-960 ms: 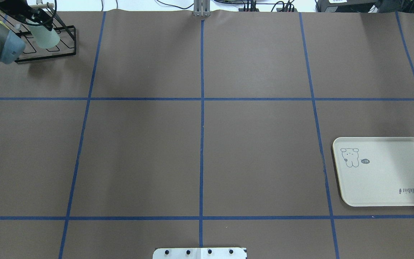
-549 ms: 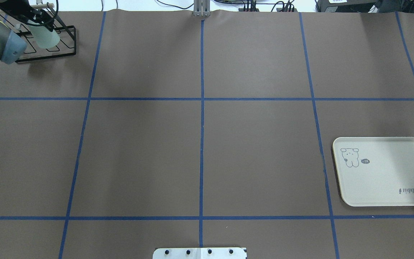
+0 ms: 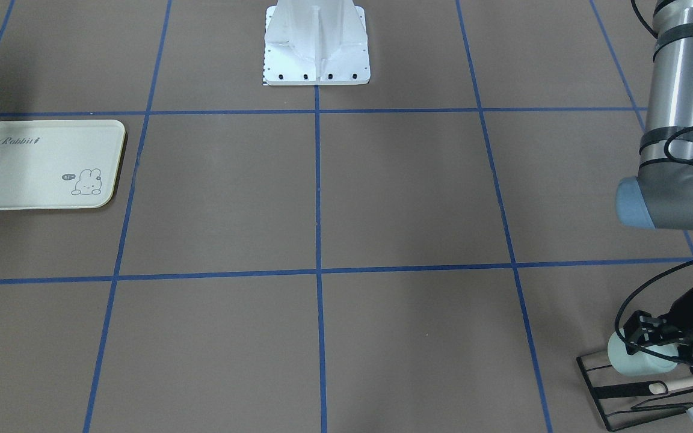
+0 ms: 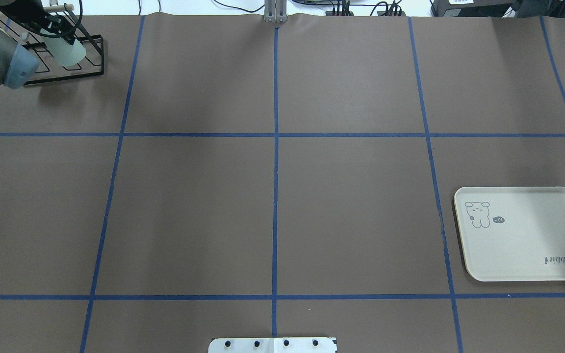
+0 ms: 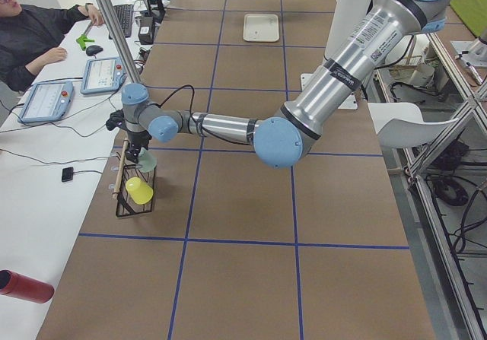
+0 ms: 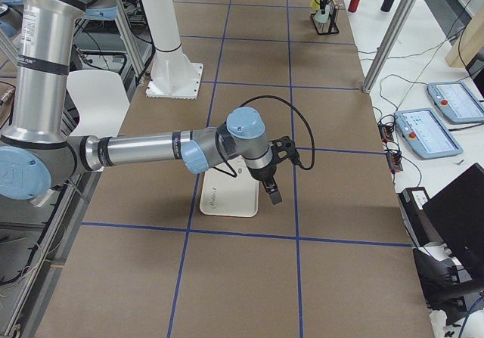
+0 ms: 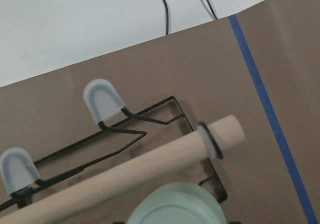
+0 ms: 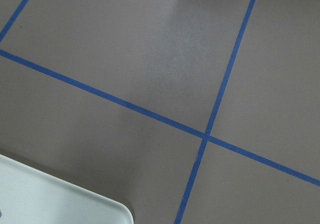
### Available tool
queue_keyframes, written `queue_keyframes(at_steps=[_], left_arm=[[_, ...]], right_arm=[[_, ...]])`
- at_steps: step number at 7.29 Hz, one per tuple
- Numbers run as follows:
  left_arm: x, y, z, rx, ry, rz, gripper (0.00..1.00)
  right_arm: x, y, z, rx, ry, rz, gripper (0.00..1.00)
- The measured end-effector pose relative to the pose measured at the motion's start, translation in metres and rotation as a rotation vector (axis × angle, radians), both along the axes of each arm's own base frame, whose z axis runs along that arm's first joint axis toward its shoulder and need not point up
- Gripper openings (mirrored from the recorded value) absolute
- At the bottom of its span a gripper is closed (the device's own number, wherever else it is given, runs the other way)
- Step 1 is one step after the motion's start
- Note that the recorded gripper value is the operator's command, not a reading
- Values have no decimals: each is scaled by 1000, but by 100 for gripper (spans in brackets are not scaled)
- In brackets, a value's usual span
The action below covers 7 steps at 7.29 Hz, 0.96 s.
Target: Left arm grabs green cup and hands to right arm on tray
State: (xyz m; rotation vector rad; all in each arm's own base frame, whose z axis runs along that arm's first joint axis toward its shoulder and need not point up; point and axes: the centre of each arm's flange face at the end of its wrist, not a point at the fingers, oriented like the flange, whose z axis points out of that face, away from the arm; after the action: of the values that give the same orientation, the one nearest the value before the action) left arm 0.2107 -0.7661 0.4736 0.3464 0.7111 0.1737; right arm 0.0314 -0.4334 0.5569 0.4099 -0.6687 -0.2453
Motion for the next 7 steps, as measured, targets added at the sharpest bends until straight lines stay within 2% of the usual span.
queue_keyframes(at_steps=[1,2,3,7], left_arm=[[0,0,-1,1,0,0,9],[-2,-1,-3,4,1,-2,6],[-8,-2,-8,8,11,-6,5],[-64,-1,-47,26,142,-4,2]], right_arm=[[0,0,0,0,0,0,100],[0,0,0,0,0,0,100],[0,0,0,0,0,0,100],[0,0,0,1,-1,0,100]])
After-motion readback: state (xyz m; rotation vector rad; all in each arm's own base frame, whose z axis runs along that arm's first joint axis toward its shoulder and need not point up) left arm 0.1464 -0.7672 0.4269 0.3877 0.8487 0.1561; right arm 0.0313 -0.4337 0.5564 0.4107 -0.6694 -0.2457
